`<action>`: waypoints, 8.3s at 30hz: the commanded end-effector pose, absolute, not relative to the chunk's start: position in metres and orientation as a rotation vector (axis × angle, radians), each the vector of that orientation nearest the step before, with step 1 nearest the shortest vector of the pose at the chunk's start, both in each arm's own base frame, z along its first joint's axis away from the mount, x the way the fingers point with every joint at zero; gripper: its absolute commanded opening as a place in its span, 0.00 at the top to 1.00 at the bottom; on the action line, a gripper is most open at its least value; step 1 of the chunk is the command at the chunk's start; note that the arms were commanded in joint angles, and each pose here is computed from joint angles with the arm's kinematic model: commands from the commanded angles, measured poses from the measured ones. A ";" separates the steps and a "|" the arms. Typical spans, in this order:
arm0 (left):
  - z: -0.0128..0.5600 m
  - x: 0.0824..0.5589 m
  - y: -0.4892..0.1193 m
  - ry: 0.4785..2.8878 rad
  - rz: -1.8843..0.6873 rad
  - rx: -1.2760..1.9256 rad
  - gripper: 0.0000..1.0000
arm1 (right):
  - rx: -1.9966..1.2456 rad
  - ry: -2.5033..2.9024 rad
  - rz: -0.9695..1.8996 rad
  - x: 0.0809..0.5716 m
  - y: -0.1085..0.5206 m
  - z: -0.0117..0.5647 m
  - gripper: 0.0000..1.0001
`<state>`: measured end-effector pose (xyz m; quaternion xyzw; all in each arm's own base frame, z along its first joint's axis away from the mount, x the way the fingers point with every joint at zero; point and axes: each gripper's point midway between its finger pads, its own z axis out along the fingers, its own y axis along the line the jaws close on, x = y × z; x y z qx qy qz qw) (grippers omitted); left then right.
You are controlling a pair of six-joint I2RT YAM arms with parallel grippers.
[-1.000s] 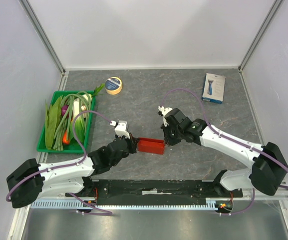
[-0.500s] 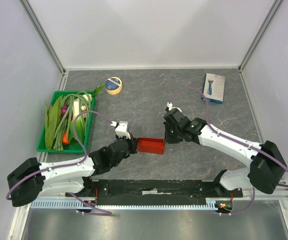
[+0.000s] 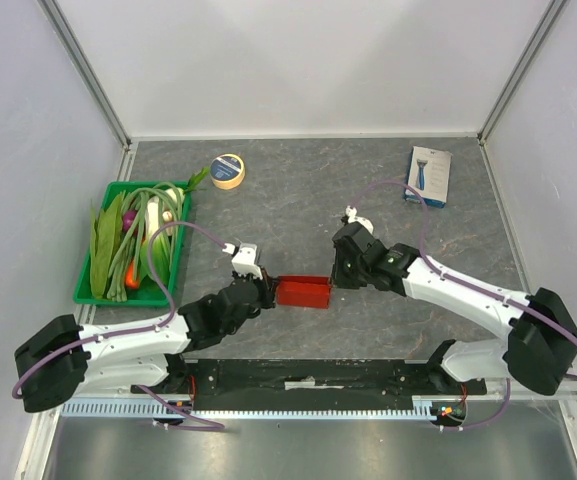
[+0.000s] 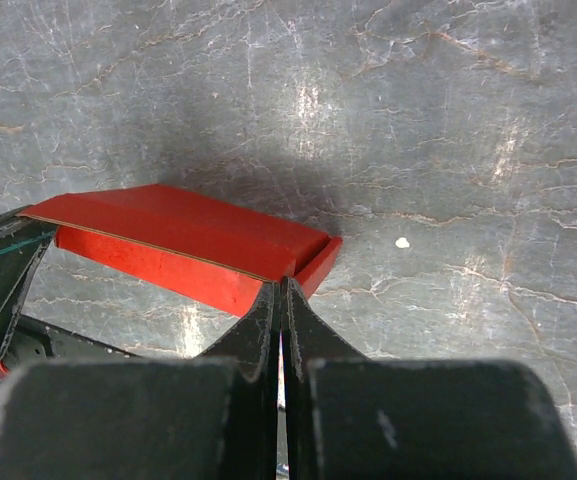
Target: Fold the paper box
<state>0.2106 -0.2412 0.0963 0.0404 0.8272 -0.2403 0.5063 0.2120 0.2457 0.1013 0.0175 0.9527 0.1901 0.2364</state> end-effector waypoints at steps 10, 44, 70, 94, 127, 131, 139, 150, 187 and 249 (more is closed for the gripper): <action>0.032 0.174 -0.212 2.140 -0.440 0.112 0.98 | -0.090 2.304 0.431 0.194 0.228 0.074 1.00; 0.220 0.085 -0.289 1.778 -1.400 0.611 0.39 | -0.063 2.233 0.463 0.204 0.229 0.072 1.00; 0.045 0.145 -0.340 2.328 -0.994 0.539 0.94 | -0.127 2.277 0.502 0.204 0.246 0.078 1.00; 0.017 0.144 -0.324 2.384 -0.959 0.619 0.95 | -0.329 2.438 0.930 0.207 0.222 0.072 0.20; 0.129 0.175 -0.266 2.202 -1.095 0.301 0.50 | -0.350 2.261 1.113 0.212 0.241 0.079 0.37; 0.129 0.166 -0.246 2.178 -1.176 0.148 0.44 | -0.405 2.269 1.158 0.208 0.251 0.074 0.30; 0.104 0.151 -0.230 2.235 -1.236 -0.026 0.18 | -0.362 2.384 0.990 0.224 0.243 0.036 0.45; 0.071 0.176 -0.234 2.298 -1.235 -0.261 0.13 | -0.295 2.543 0.716 0.222 0.214 -0.008 0.69; 0.046 0.216 -0.256 2.368 -1.180 -0.428 0.49 | -0.046 2.637 0.772 0.199 0.182 -0.035 0.98; 0.104 0.283 -0.268 2.077 -1.187 0.245 0.98 | -0.353 2.244 0.891 0.221 0.235 0.030 0.82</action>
